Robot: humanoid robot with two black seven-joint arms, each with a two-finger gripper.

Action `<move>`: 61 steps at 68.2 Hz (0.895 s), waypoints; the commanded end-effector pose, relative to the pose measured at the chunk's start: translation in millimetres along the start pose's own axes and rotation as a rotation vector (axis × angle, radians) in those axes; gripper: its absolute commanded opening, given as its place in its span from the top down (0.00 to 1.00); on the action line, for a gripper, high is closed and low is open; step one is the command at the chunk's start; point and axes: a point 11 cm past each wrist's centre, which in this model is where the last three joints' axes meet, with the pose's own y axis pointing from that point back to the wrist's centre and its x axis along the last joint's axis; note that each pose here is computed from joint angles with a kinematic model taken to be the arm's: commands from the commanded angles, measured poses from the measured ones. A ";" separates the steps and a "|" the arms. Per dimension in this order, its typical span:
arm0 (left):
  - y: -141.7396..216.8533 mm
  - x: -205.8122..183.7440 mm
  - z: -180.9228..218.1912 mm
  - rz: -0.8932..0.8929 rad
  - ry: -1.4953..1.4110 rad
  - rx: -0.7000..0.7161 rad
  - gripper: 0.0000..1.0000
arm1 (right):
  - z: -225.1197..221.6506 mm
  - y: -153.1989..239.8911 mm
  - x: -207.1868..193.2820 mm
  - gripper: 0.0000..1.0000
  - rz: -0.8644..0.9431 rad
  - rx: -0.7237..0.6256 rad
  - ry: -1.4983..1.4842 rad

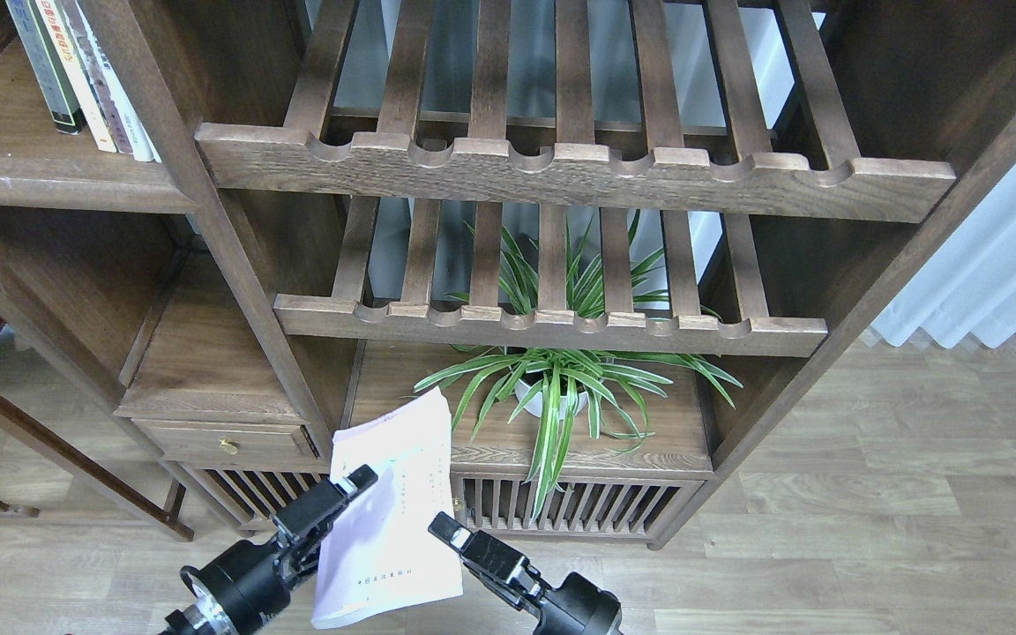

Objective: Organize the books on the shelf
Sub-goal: 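Lower the white booklet toward the robot and grasp it with both grippers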

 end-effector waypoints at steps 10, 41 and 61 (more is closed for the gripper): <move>-2.5 -2.7 8.3 -0.009 0.004 -0.074 0.90 | 0.1 1.2 0.9 0.91 0.004 0.004 -0.003; 12.4 -9.8 18.4 -0.006 -0.041 -0.061 0.90 | -18.6 3.5 11.7 0.89 0.038 0.044 0.018; 21.5 -7.6 19.5 0.015 -0.060 -0.037 0.90 | -21.0 2.9 11.8 0.87 0.038 0.051 0.022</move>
